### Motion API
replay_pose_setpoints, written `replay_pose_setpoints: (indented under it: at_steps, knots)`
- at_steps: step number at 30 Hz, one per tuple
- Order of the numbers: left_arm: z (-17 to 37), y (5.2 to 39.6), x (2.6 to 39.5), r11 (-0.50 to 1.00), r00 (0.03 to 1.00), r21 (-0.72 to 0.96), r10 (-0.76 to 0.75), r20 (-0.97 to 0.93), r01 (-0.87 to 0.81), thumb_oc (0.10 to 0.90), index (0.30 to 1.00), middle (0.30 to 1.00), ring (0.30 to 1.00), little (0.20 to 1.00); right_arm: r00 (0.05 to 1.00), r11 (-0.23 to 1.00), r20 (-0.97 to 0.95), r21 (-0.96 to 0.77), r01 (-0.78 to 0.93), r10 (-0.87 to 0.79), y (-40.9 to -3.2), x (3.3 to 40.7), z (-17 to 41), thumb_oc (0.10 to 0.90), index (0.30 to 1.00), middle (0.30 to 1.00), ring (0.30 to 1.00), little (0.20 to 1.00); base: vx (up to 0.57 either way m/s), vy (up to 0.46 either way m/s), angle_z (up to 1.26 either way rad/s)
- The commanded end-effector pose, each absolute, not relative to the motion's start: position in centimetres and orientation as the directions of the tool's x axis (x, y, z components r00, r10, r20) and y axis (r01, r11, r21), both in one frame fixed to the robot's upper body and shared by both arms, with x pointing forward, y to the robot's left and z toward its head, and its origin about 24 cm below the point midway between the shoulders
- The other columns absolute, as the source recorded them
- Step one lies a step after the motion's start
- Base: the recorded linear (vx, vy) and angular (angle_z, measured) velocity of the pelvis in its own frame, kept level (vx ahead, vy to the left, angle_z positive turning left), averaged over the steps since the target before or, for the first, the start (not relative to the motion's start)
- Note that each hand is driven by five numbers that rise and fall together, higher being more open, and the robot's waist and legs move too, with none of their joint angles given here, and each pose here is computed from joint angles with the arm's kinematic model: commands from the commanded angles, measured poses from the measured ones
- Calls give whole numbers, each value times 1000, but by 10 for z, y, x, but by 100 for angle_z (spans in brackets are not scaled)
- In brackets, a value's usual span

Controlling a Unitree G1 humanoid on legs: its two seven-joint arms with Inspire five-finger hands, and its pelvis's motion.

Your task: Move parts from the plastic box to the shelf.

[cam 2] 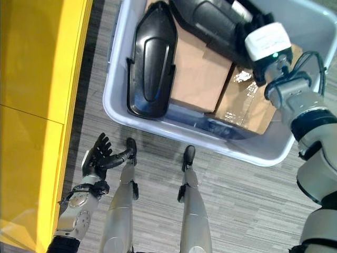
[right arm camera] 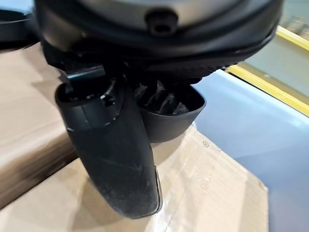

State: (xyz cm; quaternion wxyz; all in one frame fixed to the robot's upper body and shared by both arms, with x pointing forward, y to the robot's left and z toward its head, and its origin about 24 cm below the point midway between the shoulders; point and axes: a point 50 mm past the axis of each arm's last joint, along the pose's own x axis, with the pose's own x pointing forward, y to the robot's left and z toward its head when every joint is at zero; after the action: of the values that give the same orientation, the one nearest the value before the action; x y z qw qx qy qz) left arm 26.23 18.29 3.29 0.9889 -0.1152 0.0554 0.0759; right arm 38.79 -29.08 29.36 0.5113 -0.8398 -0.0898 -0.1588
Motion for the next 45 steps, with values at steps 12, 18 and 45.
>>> replay_pose_setpoints:
  at_steps: [12, 18, 45]
  knots:
    - [70, 167, 270, 942, 985, -309, 159, 67, -131, 900, 1000, 1000, 1000, 1000, 967, -387, 249, -899, 206, -62, -301, 386, 256, 400, 300, 300, 300, 300, 1, 27, 6]
    - [65, 169, 270, 944, 985, -295, 168, 43, -148, 900, 1000, 1000, 1000, 1000, 968, -246, 248, -941, 234, -29, -288, 385, 228, 400, 300, 300, 300, 300, -22, 32, -3]
    - [78, 177, 287, 952, 980, -262, 183, 77, -157, 900, 1000, 1000, 1000, 1000, 905, 287, 424, -871, 399, 25, -247, 363, 210, 400, 300, 300, 300, 300, -37, 22, -2]
